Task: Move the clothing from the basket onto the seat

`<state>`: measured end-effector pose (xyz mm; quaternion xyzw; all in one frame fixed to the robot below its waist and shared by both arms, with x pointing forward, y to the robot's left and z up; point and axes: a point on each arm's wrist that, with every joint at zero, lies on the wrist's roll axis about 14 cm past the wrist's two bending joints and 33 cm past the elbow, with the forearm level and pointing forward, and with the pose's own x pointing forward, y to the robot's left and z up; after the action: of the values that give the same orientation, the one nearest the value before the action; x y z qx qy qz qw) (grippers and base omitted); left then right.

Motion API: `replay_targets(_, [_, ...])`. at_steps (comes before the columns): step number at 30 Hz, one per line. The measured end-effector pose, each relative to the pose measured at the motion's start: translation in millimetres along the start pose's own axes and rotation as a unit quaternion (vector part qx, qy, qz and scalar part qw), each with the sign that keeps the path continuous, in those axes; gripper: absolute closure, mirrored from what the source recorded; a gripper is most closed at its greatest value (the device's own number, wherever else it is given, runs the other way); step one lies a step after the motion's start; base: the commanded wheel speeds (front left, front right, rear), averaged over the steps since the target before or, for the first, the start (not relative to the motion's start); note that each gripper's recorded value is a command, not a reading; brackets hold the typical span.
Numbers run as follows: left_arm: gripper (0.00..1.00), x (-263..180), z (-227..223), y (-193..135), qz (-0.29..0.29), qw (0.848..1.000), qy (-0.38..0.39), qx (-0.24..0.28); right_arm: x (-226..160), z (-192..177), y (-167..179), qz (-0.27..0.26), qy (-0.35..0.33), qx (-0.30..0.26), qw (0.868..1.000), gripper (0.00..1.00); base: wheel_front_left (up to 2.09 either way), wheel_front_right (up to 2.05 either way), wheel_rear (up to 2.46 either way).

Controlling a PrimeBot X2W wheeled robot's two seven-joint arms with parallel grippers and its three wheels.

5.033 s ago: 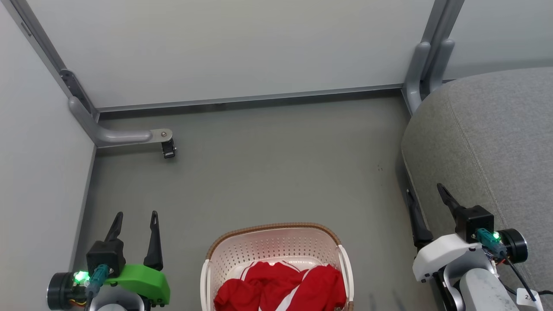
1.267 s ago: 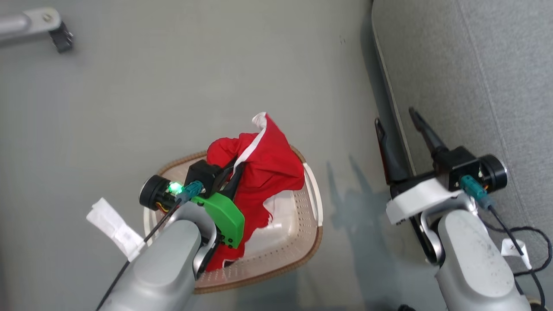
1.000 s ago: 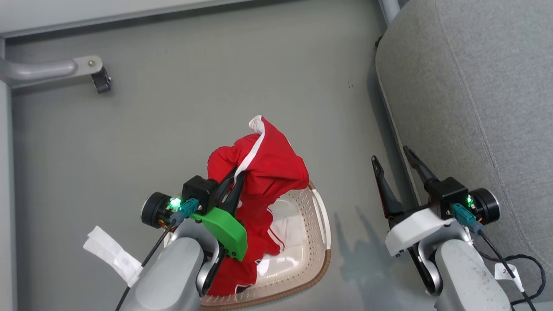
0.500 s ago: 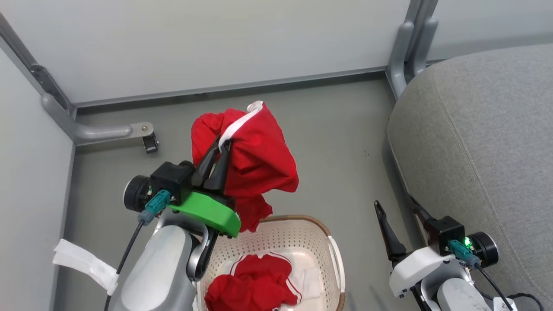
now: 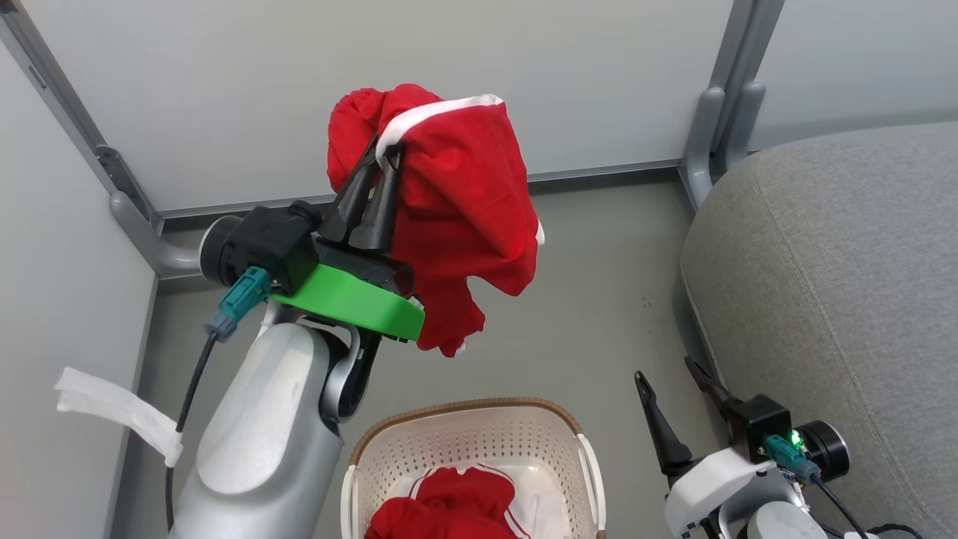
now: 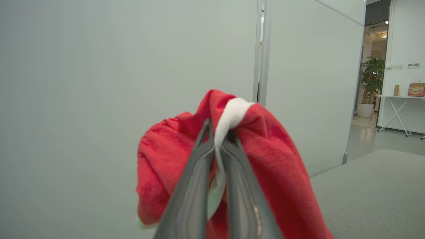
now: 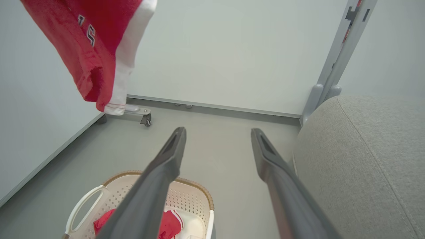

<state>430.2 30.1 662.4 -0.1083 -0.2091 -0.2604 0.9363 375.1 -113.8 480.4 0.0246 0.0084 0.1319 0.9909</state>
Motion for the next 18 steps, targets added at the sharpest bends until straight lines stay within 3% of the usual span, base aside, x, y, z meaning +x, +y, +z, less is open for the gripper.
replay_targets(6, [1.00,1,-11,-10,-0.007,1.000,0.014,-0.005,16,58,30,0.049,-0.089,0.013,0.995,0.00,0.00,0.00,0.00])
replay_targets(12, [1.00,3,-14,-17,-0.013,1.000,0.018,-0.009,24,127,84,0.138,-0.187,-0.007,0.973,0.00,0.00,0.00,0.00])
replay_targets(18, [1.00,2,-16,-25,-0.023,0.999,0.021,-0.015,31,145,112,0.185,-0.209,-0.028,0.960,0.00,0.00,0.00,0.00])
